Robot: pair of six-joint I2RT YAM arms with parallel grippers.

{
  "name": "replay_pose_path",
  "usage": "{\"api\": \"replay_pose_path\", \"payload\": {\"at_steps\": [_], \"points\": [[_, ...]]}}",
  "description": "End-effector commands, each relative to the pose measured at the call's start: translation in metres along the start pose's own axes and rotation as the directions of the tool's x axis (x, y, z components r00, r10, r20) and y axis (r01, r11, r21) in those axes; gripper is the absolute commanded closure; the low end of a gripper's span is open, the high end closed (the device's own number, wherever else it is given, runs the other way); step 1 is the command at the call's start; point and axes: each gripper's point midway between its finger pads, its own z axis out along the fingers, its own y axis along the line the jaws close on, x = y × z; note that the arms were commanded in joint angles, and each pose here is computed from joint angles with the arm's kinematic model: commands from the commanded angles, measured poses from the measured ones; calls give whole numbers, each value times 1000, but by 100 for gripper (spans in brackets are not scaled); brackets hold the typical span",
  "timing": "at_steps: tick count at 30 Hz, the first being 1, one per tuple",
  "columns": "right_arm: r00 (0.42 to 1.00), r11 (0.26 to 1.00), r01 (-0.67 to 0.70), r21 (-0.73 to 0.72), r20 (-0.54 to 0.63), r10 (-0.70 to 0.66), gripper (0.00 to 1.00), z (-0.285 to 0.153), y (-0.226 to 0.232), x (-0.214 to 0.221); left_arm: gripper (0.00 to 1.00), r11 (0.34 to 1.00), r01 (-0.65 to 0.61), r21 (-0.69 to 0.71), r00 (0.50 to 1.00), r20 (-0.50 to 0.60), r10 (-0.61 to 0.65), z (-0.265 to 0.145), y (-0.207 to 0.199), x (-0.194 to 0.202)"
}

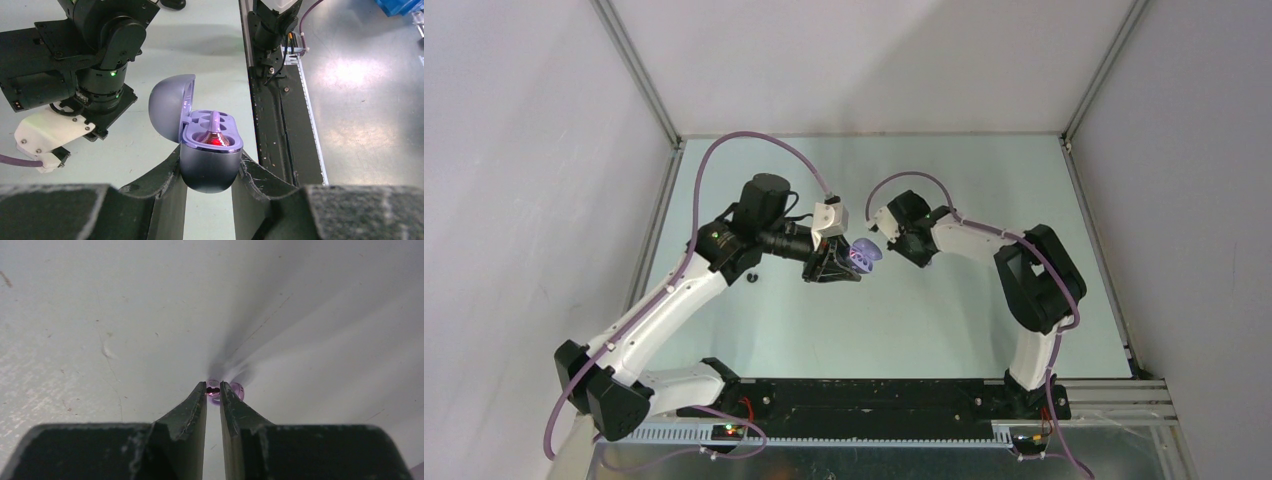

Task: Insert the wireless bluetooth earbuds into the charging case
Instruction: Pick up the earbud from the center of the board.

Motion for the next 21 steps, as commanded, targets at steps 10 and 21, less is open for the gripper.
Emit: {"api": "replay_pose_path", "payload": {"at_steps": [10, 21], "points": [[993, 990, -117, 80, -20, 119, 79, 8, -46, 4, 90, 1000, -11, 5, 1000, 19, 11, 0, 1, -4], [958, 959, -279, 51, -53, 281, 80, 16, -79, 14, 90, 1000, -4, 6, 1000, 15, 4, 1, 3, -5]]}}
